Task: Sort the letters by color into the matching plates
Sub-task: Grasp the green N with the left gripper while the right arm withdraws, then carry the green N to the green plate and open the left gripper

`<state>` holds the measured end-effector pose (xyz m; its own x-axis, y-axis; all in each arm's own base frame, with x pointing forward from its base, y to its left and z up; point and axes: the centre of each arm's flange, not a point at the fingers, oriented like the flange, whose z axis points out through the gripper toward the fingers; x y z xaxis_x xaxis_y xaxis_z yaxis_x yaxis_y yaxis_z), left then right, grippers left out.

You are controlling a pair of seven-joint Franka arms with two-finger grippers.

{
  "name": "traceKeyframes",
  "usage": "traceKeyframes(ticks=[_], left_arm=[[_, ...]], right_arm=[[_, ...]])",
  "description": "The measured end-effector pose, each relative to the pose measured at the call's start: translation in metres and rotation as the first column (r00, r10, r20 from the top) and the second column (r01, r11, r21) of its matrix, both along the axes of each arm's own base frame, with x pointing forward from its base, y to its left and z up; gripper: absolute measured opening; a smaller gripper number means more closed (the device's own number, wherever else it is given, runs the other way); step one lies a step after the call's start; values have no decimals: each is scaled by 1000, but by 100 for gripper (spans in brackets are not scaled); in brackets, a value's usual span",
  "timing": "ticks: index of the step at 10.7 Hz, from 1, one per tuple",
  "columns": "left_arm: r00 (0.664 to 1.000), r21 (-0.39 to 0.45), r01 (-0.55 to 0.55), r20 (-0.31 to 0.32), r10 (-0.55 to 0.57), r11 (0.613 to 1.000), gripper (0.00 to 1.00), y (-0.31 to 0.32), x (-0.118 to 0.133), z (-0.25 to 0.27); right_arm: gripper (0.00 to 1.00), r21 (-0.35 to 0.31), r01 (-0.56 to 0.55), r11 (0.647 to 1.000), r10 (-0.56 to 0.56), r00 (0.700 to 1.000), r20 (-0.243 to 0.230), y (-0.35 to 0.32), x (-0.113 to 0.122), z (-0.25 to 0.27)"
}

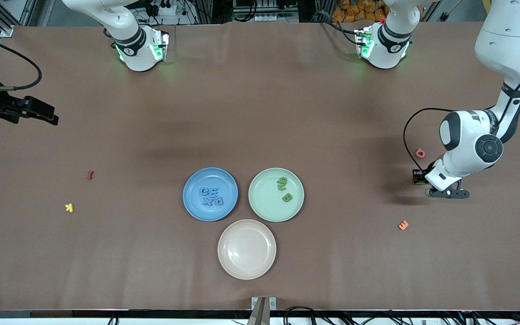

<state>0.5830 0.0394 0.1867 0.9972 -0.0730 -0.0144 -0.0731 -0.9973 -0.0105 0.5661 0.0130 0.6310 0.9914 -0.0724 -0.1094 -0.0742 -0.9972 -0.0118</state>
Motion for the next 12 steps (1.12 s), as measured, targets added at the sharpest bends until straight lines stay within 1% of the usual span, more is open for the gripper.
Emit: traceKeyframes(ticks=[1, 2, 4, 6, 8, 9, 12], left_arm=[[1000, -6, -13, 21, 13, 1000, 35, -10, 8, 9], [999, -14, -29, 38, 29, 999, 35, -20, 16, 18], [997, -30, -75, 34, 76, 997, 35, -50, 29, 34], [988, -36, -150, 16, 151, 988, 35, -108, 37, 51], [972, -31, -234, 6, 235, 972, 35, -185, 34, 65], [962, -31, -273, 5, 273, 962, 35, -223, 27, 70], [924, -51, -381, 11, 382, 923, 35, -313, 14, 70]], right_arm=[[100, 0, 10, 1000, -10, 1000, 6, -6, 0, 1], [100, 0, 17, 1000, -17, 999, 30, -9, 4, 1], [100, 0, 24, 1000, -24, 997, 70, -11, 10, -3], [100, -1, 30, 1000, -30, 996, 83, -13, 13, -3], [100, -2, 41, 999, -41, 995, 94, -19, 14, -2], [100, -2, 51, 999, -51, 994, 97, -25, 14, -2], [100, 0, 67, 998, -67, 993, 102, -35, 14, -1]])
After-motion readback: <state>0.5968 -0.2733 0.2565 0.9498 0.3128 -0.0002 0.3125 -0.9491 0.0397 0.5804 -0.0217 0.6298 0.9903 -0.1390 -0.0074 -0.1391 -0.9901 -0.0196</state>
